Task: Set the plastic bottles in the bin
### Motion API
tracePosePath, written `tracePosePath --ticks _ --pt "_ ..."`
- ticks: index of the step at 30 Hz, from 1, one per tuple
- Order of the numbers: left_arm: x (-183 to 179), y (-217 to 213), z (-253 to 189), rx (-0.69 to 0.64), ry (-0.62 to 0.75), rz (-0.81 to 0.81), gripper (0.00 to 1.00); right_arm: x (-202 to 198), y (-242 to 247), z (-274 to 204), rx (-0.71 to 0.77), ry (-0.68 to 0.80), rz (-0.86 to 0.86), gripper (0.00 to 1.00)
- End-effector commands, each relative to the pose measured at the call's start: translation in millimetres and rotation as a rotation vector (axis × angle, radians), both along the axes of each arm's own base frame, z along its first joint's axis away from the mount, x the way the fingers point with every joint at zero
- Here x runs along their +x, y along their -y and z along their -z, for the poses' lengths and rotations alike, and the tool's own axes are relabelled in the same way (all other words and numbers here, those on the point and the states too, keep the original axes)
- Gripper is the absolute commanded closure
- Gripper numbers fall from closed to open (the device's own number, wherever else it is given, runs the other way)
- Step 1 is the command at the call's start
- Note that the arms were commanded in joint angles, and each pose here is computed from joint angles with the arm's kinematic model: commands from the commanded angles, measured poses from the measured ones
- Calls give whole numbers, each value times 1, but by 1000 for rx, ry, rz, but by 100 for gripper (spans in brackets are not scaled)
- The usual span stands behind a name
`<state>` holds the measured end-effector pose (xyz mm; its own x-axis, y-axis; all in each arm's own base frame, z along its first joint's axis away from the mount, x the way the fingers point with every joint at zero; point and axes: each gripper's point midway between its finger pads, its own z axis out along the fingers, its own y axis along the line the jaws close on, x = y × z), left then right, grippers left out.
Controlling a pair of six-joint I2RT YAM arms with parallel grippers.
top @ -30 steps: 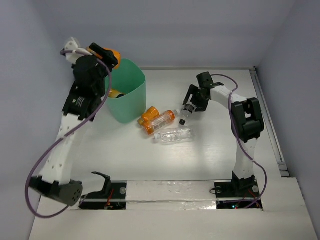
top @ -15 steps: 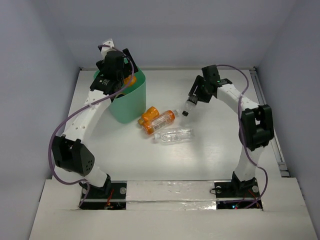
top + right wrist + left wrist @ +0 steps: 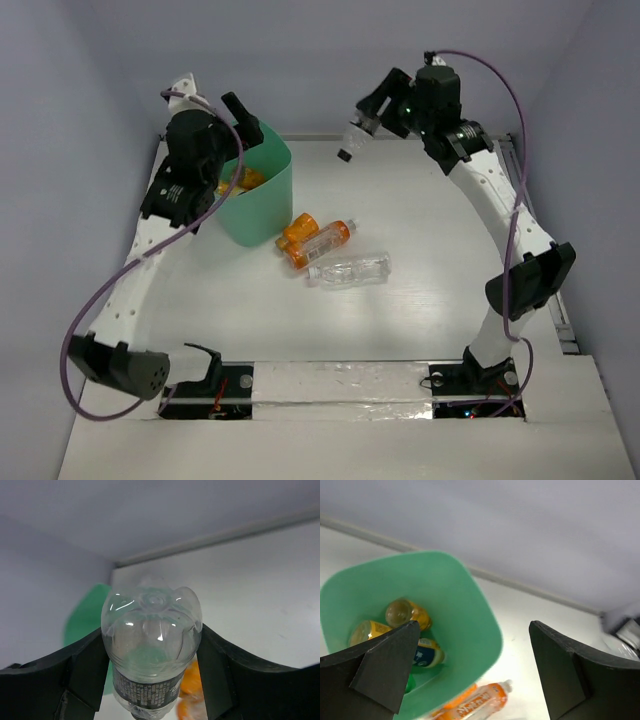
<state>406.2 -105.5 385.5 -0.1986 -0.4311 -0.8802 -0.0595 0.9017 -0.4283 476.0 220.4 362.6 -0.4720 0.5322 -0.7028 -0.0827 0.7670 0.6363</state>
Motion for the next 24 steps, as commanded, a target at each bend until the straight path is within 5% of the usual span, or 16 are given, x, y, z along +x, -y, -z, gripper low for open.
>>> tracePosePath --ticks 1,7,11,14,24 --pt "-45 -8 -89 -93 222 43 11 -10 -51 -80 96 169 -85 34" --pt "-91 -4 -131 -179 321 136 10 -11 -126 -108 172 231 -145 32" --pt "-101 7 -111 -195 283 203 10 -18 -189 -97 254 224 -217 31" --pt "-105 10 -101 -204 263 224 10 -22 -214 -97 280 243 -246 21" --pt "-121 26 -103 -210 253 342 9 -30 -221 -102 337 220 -239 4"
